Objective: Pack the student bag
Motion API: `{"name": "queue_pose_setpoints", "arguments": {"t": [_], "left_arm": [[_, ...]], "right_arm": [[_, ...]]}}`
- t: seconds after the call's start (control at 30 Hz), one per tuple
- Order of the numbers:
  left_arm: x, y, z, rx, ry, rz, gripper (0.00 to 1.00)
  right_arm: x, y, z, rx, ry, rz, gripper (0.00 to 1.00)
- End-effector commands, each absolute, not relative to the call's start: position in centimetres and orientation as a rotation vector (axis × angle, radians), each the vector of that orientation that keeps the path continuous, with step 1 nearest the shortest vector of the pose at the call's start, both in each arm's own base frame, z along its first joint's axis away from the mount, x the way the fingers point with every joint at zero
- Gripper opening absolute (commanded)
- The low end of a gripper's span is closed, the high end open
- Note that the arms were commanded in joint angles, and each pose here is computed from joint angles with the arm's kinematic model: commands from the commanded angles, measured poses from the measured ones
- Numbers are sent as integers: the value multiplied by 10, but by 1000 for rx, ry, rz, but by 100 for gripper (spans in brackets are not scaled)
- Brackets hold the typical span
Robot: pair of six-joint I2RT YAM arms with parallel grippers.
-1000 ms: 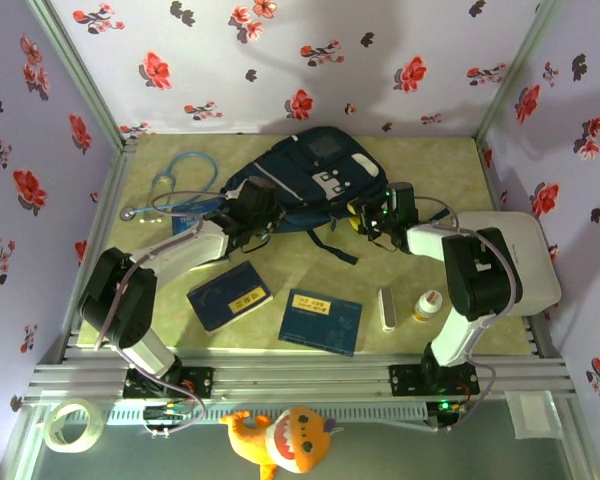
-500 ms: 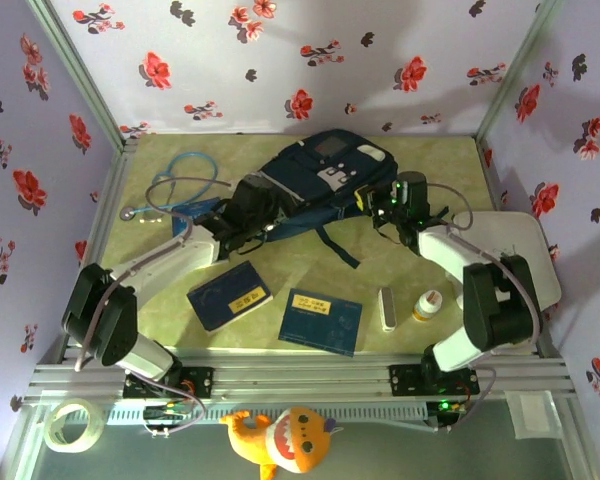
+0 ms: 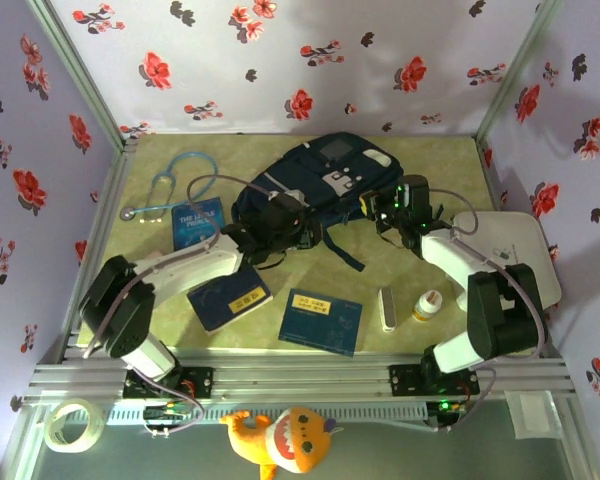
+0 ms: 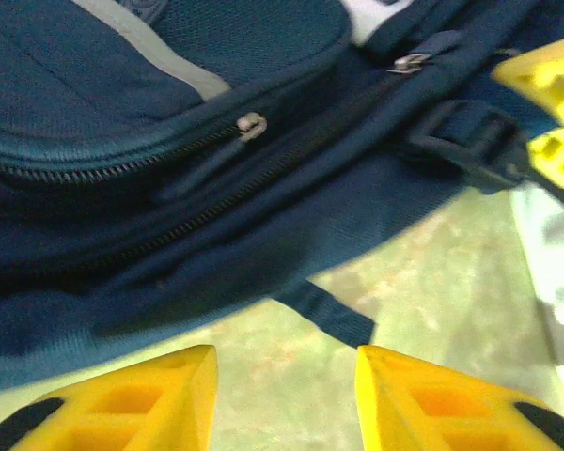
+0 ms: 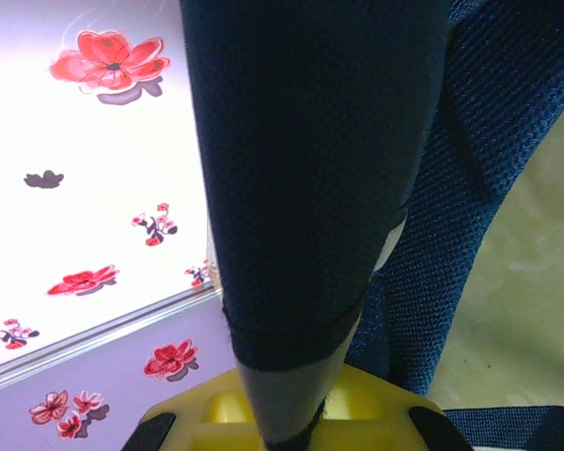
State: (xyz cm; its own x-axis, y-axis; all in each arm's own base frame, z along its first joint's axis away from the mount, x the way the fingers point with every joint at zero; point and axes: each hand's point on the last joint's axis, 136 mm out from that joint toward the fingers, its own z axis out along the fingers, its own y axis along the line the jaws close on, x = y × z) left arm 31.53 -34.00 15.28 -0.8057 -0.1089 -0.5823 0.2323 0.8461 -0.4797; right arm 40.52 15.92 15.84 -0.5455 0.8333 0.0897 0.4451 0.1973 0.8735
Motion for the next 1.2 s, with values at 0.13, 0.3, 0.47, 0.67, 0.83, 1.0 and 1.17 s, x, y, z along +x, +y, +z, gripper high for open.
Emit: {"name": "queue_pose_setpoints", "arguments": {"t": [0.13,0.3,0.47,0.67,0.83,1.0,1.17], "left_arm": [[380,-325,149,75,2360,-576,41],[417,-321,158,90,2310,-529,45],[409,-311,159,139,2314,-489,52],[356,-320,164,336,2282,-588,56],[325,-354,168,498,2195,-679,61],[326,-391,163,604,2181,-718,57],[343,-415,162,649,2132,-723,48]], "right_arm": [[404,158,188,1151,1990,1351,3],[402,161,186,1168,1985,1377,3],[411,161,194,1196,1921,1423,3],[426,160,210,1221,1858,1444,3],[434,162,221,1215,1836,1463,3],[433,165,225,1218,1838,1485,3],[427,166,230,1216,1843,1498,3]]}}
